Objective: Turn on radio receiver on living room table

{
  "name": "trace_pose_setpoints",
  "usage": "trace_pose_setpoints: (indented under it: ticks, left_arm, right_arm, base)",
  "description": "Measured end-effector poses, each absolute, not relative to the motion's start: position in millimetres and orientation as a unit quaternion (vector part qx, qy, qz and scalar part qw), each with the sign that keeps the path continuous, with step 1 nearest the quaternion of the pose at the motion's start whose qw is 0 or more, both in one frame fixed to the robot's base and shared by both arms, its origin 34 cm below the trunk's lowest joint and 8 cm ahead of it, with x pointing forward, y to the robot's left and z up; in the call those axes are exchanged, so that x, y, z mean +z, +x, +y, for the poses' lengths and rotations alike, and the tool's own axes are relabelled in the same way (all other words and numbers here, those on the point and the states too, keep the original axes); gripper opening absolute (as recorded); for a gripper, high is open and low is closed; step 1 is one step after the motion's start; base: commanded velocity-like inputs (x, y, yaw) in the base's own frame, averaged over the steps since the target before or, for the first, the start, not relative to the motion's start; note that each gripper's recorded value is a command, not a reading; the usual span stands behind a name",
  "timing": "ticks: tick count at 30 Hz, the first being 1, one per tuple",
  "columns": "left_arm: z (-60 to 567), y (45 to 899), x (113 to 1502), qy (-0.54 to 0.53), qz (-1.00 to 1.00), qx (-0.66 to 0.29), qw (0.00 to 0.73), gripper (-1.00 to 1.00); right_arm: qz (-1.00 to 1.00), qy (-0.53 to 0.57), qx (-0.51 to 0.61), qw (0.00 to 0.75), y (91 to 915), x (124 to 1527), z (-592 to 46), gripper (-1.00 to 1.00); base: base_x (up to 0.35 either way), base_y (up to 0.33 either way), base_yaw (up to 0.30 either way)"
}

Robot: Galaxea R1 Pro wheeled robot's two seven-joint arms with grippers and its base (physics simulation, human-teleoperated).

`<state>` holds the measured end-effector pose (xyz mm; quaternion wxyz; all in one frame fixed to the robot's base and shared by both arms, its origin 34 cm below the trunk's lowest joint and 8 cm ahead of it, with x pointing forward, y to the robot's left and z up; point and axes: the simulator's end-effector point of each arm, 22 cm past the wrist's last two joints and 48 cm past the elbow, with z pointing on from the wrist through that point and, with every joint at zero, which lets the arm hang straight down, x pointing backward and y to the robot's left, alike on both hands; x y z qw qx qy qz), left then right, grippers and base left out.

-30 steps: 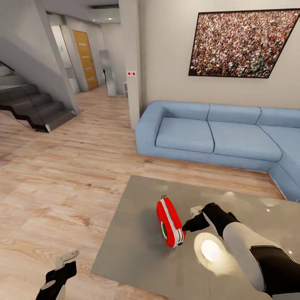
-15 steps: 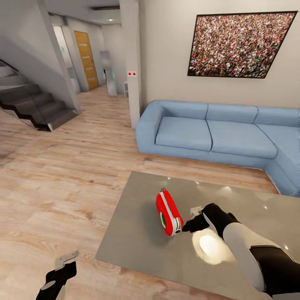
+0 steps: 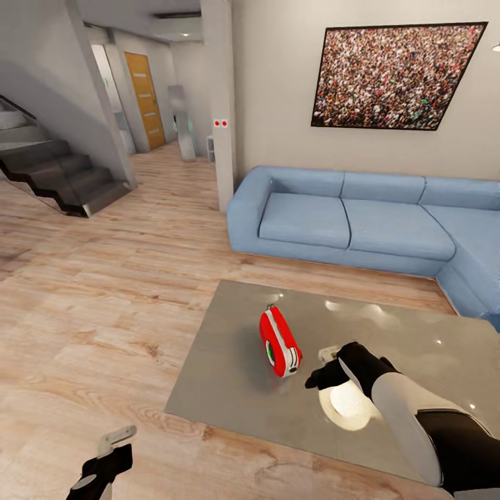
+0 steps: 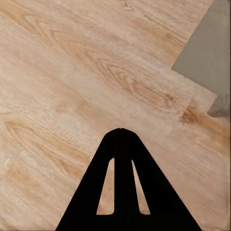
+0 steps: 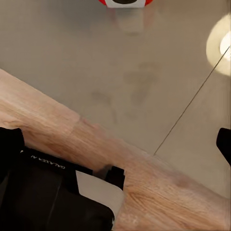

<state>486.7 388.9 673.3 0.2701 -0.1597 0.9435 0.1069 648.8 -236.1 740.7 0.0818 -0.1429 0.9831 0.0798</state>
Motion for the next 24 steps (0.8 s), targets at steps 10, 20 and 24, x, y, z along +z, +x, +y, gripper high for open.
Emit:
trace_pose_setpoints:
  ticks: [10,20,24]
  left_arm:
    - [369,390,629,-0.129,0.976,0.064,0.164,-1.0]
    - [384,281,612,-0.108,0.986,0.08,0.104,-1.0]
    - [373,266,610,-0.055,0.992,0.069,0.095,-1.0]
  right_arm:
    - [0.979,-0.119,0.074,0.15,595,692,-238,1.0]
    - [0.987,-0.077,-0.014,0.138,434,623,-280,1.0]
    - [0.991,-0.062,-0.024,0.115,380,611,-286,1.0]
  base:
    - [-0.001,0.0,0.0]
    - [0.0,0.0,0.0]
    - [0.0,0.0,0.0]
